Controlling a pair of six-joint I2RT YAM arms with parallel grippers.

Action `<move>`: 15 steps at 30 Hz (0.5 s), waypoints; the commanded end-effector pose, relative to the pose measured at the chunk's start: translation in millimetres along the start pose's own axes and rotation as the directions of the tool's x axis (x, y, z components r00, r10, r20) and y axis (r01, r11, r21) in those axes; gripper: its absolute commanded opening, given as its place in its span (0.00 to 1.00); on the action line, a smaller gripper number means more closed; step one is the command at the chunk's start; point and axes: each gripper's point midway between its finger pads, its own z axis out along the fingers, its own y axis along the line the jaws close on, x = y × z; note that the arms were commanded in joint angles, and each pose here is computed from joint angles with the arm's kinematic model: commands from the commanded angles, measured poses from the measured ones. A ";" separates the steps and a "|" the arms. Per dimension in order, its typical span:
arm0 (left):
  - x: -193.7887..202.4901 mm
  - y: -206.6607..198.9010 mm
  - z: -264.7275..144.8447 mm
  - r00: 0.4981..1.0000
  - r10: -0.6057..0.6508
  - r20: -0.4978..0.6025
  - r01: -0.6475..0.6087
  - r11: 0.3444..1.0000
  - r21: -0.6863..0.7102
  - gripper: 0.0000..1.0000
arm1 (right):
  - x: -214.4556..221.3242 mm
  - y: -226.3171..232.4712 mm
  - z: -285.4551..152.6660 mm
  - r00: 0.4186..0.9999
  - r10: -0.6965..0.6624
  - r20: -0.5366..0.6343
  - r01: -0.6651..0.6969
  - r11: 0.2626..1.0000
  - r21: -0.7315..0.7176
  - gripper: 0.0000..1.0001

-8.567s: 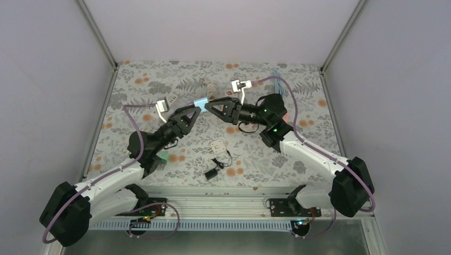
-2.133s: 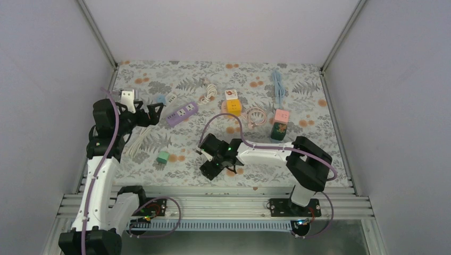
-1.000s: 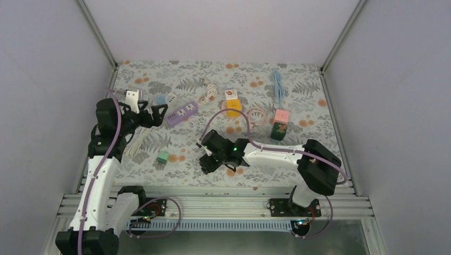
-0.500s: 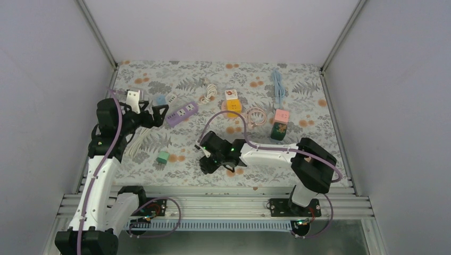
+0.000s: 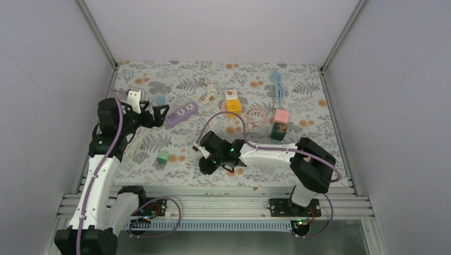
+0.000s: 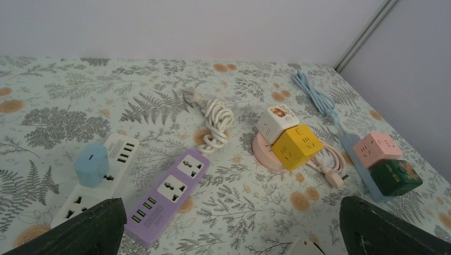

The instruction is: Insert the plug

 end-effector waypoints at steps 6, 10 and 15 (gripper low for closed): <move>-5.5 -9.4 -3.7 0.999 0.027 0.030 -0.028 0.999 0.025 1.00 | 10.0 -5.1 10.9 1.000 0.011 -0.022 -0.010 1.000 0.019 0.04; -9.2 -17.5 -7.9 0.997 0.046 0.061 -0.049 0.998 0.050 1.00 | -15.8 2.8 -13.7 0.998 0.022 0.066 -0.020 0.999 -0.029 0.04; -12.5 -30.0 -10.8 0.992 0.069 0.103 -0.078 0.993 0.091 1.00 | -58.3 -3.3 -61.3 0.972 0.093 0.218 -0.074 0.993 -0.096 0.04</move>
